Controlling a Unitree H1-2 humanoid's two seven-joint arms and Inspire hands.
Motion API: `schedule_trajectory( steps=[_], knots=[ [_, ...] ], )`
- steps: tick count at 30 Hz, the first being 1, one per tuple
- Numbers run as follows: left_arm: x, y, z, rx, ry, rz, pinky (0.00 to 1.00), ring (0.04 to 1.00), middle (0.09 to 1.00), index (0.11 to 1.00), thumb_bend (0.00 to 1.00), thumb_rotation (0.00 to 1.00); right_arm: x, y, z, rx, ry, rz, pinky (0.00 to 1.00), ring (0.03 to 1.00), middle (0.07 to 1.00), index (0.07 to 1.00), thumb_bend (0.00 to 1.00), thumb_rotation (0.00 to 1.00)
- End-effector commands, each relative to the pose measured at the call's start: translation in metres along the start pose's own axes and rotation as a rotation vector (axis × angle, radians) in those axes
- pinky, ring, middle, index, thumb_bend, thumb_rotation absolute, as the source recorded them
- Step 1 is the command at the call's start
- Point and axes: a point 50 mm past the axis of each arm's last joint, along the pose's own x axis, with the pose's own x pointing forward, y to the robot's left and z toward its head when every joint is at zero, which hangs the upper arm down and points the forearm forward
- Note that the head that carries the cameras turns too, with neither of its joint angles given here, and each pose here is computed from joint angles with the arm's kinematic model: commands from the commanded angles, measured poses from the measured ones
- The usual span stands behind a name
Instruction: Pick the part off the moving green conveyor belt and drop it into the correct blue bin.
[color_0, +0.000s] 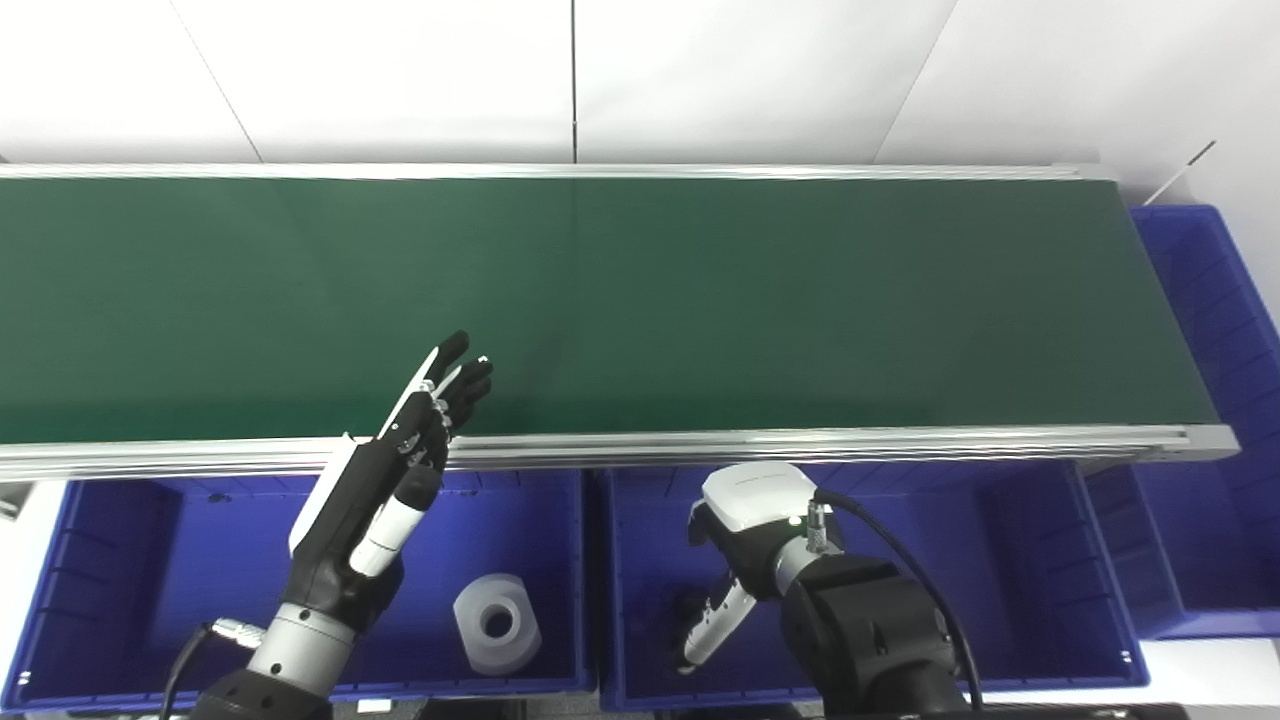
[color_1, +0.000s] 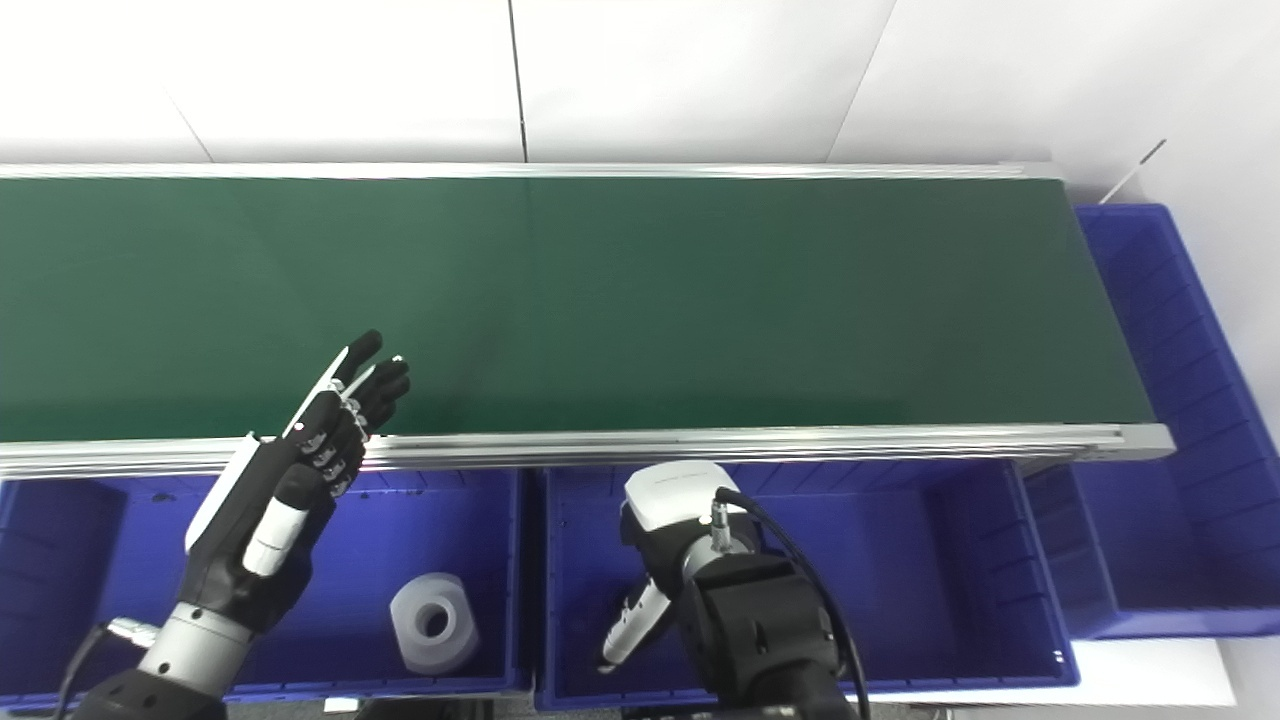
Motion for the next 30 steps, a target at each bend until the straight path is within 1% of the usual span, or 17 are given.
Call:
schedule_trajectory(
  steps=[1,5,8,10,12,13,14,15,16,17,18,20,21,23,25,28,30],
  knots=[
    [0.000,-0.003,0.008,0.021,-0.059,-0.010,1.00,0.958,0.939,0.986,0.78,0.85,-0.002,-0.001,0.003,-0.005,-0.058,-0.009,0.55,0.668,0.764,0.773,1.00,0.43],
    [0.001,-0.009,0.005,0.020,-0.056,-0.027,1.00,0.960,0.943,0.988,0.78,0.84,-0.005,0.002,-0.002,0.075,-0.105,-0.010,0.56,0.705,0.788,0.775,1.00,0.43],
    [0.000,-0.014,0.003,0.035,-0.049,-0.027,0.99,0.962,0.940,0.988,0.79,0.85,-0.019,0.001,-0.005,0.173,-0.171,-0.089,0.54,0.703,0.779,0.747,0.94,0.47],
    [-0.002,-0.017,0.002,0.043,-0.049,-0.023,0.98,0.950,0.931,0.980,0.79,0.86,-0.034,-0.003,-0.004,0.263,-0.223,-0.164,0.54,0.701,0.774,0.736,0.86,0.52],
    [-0.003,-0.020,0.001,0.037,-0.050,-0.028,0.98,0.954,0.930,0.983,0.79,0.86,-0.045,-0.004,-0.003,0.362,-0.274,-0.219,0.52,0.669,0.739,0.710,0.82,0.52],
    [-0.004,-0.021,0.000,0.024,-0.046,-0.034,0.98,0.954,0.930,0.983,0.79,0.86,-0.053,-0.007,0.000,0.500,-0.311,-0.219,0.52,0.669,0.739,0.710,0.82,0.52],
    [-0.004,-0.022,-0.001,0.014,-0.043,-0.038,0.99,0.966,0.940,0.987,0.79,0.85,-0.059,-0.008,0.001,0.596,-0.339,-0.215,0.55,0.684,0.742,0.700,0.81,0.54],
    [-0.005,-0.024,-0.001,0.007,-0.036,-0.038,1.00,0.970,0.944,0.989,0.79,0.85,-0.070,-0.008,0.010,0.807,-0.409,-0.262,0.57,0.689,0.743,0.697,0.80,0.55],
    [-0.005,-0.025,-0.001,0.003,-0.031,-0.038,0.99,0.978,0.948,0.988,0.79,0.84,-0.077,-0.009,0.015,0.955,-0.450,-0.297,0.53,0.634,0.689,0.647,0.77,0.47],
    [-0.006,-0.027,-0.001,0.008,-0.025,-0.036,0.99,0.980,0.949,0.987,0.79,0.84,-0.083,-0.004,0.026,1.139,-0.523,-0.377,0.52,0.615,0.671,0.629,0.76,0.44],
    [-0.006,-0.029,-0.001,0.012,-0.021,-0.036,0.98,0.986,0.949,0.983,0.79,0.84,-0.086,0.000,0.031,1.275,-0.559,-0.434,0.51,0.612,0.666,0.609,0.74,0.45],
    [-0.007,-0.033,-0.002,0.017,-0.020,-0.034,0.97,0.989,0.945,0.977,0.78,0.84,-0.084,0.015,0.041,1.454,-0.637,-0.547,0.55,0.631,0.678,0.637,0.70,0.53],
    [-0.006,-0.035,-0.003,0.005,-0.019,-0.037,0.99,0.996,0.947,0.980,0.79,0.84,-0.081,0.023,0.041,1.489,-0.662,-0.584,0.61,0.670,0.709,0.683,0.69,0.60],
    [-0.006,-0.037,-0.005,-0.006,-0.026,-0.043,1.00,0.999,0.950,0.985,0.79,0.85,-0.073,0.035,0.037,1.511,-0.679,-0.637,0.66,0.700,0.731,0.714,0.70,0.65],
    [-0.006,-0.040,-0.008,-0.005,-0.030,-0.043,1.00,0.996,0.948,0.987,0.80,0.86,-0.059,0.050,0.028,1.460,-0.674,-0.679,0.72,0.748,0.775,0.772,0.72,0.72],
    [-0.006,-0.042,-0.011,0.013,-0.032,-0.030,0.97,0.966,0.928,0.973,0.81,0.86,-0.046,0.065,0.020,1.434,-0.646,-0.701,0.79,0.801,0.824,0.833,0.76,0.80],
    [-0.008,-0.043,-0.011,0.022,-0.027,-0.023,0.95,0.947,0.919,0.963,0.81,0.85,-0.038,0.071,0.020,1.419,-0.626,-0.700,0.79,0.813,0.850,0.859,0.75,0.88]
  ],
)
